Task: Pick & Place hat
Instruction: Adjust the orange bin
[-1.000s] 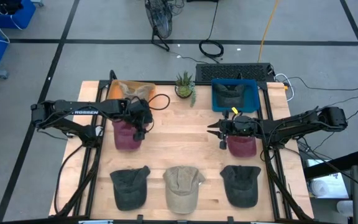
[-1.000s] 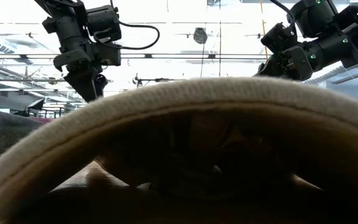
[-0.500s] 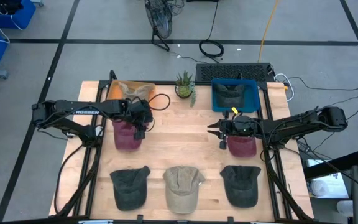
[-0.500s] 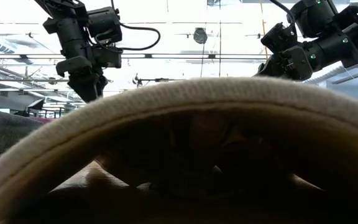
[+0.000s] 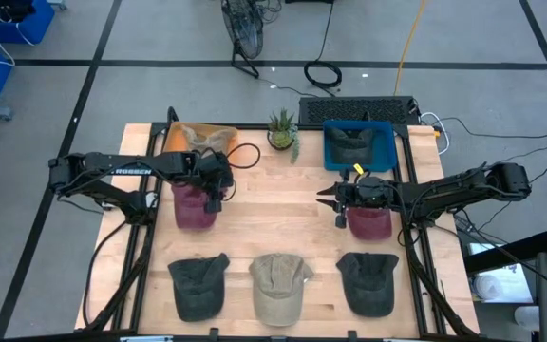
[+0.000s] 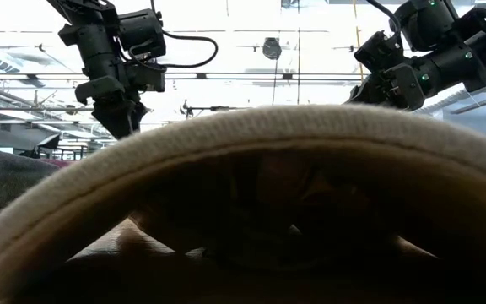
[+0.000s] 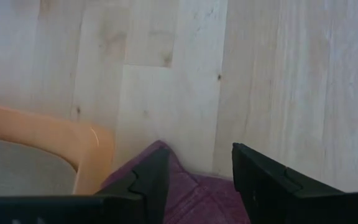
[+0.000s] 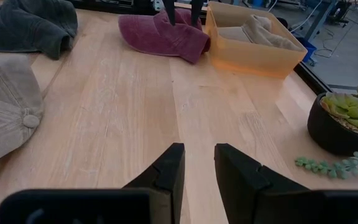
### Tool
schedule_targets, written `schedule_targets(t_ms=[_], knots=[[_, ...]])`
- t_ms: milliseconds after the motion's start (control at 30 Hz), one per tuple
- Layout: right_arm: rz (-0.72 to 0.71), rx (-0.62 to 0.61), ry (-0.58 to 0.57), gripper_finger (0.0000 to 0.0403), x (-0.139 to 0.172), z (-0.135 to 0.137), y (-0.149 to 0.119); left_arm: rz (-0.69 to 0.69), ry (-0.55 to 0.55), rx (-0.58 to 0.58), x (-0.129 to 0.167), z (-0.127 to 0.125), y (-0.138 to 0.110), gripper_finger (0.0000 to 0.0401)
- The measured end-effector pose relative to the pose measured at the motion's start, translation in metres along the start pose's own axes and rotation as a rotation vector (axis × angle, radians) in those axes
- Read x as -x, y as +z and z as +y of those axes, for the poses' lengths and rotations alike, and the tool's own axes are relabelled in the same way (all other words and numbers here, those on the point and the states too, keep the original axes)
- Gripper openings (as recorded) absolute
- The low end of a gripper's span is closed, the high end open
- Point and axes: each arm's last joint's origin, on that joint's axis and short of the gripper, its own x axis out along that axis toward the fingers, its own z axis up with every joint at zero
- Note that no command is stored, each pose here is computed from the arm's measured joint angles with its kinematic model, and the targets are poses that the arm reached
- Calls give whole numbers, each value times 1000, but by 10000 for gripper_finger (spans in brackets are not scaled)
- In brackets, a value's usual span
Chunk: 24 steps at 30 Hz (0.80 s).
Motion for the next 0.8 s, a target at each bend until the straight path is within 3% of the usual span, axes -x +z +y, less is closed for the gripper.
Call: schedule_targets(t_ms=[100,300,800], knots=[[0,0,0,77,0,0,0,9,14,-5,0,0,-1,190],[0,-4,0,77,0,0,0,67,171,-30,1,8,-4,192],[-2,1,-4,77,0,0,0,198,218,24,-22,44,-15,154]])
